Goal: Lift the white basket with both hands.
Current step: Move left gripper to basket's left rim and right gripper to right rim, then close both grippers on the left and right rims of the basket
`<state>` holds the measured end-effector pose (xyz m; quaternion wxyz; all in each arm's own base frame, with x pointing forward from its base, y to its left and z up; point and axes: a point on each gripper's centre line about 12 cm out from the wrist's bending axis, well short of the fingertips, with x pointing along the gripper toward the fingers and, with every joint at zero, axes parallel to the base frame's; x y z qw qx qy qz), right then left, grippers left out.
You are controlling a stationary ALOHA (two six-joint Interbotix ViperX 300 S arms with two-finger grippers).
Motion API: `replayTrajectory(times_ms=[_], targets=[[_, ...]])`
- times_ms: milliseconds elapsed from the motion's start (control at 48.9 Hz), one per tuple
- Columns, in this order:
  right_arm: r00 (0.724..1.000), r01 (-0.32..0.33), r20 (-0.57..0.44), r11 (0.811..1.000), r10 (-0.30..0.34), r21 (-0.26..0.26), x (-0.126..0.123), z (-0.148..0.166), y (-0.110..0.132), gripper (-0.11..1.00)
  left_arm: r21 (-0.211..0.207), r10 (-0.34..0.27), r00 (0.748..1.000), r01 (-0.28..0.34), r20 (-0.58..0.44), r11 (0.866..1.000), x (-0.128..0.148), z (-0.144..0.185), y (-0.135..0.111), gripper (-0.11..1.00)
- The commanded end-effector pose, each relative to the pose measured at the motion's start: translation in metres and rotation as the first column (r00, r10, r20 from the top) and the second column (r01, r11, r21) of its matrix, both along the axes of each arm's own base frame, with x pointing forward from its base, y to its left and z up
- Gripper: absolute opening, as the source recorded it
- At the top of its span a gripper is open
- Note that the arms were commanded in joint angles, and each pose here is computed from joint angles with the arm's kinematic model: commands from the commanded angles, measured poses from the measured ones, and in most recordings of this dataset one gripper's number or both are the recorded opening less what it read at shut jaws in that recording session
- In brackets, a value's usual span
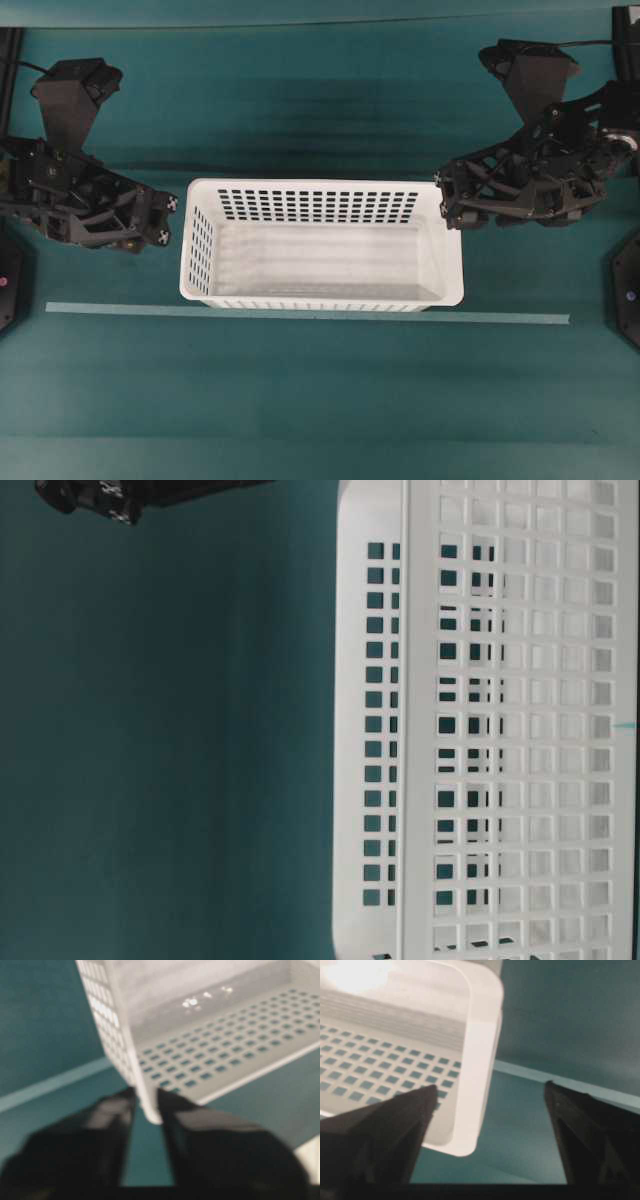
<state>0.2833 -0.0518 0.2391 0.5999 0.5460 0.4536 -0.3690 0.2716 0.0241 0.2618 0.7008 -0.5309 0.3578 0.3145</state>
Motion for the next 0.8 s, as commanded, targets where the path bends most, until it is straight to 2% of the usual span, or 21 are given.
replayTrajectory(times_ms=[0, 123, 205, 389, 634, 777], targets=[[1.000, 0.003, -0.025, 1.000, -0.003, 0.004, 0.005, -0.009, -0.001, 0.95, 0.003, 0.001, 1.000, -0.001, 0.007, 1.000, 0.004, 0.000, 0.001, 0.49], [0.999, 0.023, -0.046, 1.000, -0.022, 0.015, 0.009, -0.017, -0.001, 0.95, -0.004, 0.012, 1.000, -0.012, -0.007, 1.000, 0.004, -0.005, 0.001, 0.85], [0.997, 0.054, -0.065, 0.998, -0.052, 0.028, 0.013, -0.025, -0.001, 0.95, -0.008, 0.022, 1.000, -0.022, -0.022, 1.000, 0.007, -0.013, 0.002, 0.98], [0.994, 0.062, -0.087, 0.998, -0.060, 0.025, 0.024, -0.047, 0.002, 0.95, -0.016, 0.029, 0.999, -0.029, -0.028, 0.999, 0.022, -0.035, 0.003, 0.96], [0.993, 0.056, -0.107, 0.998, -0.056, -0.004, 0.031, -0.078, 0.002, 0.95, -0.031, 0.045, 0.992, -0.049, -0.121, 0.998, 0.036, -0.076, 0.005, 0.96], [0.991, 0.091, -0.101, 0.996, -0.090, 0.000, 0.036, -0.093, 0.004, 0.95, -0.031, 0.046, 0.991, -0.050, -0.126, 0.998, 0.044, -0.090, 0.006, 0.96]])
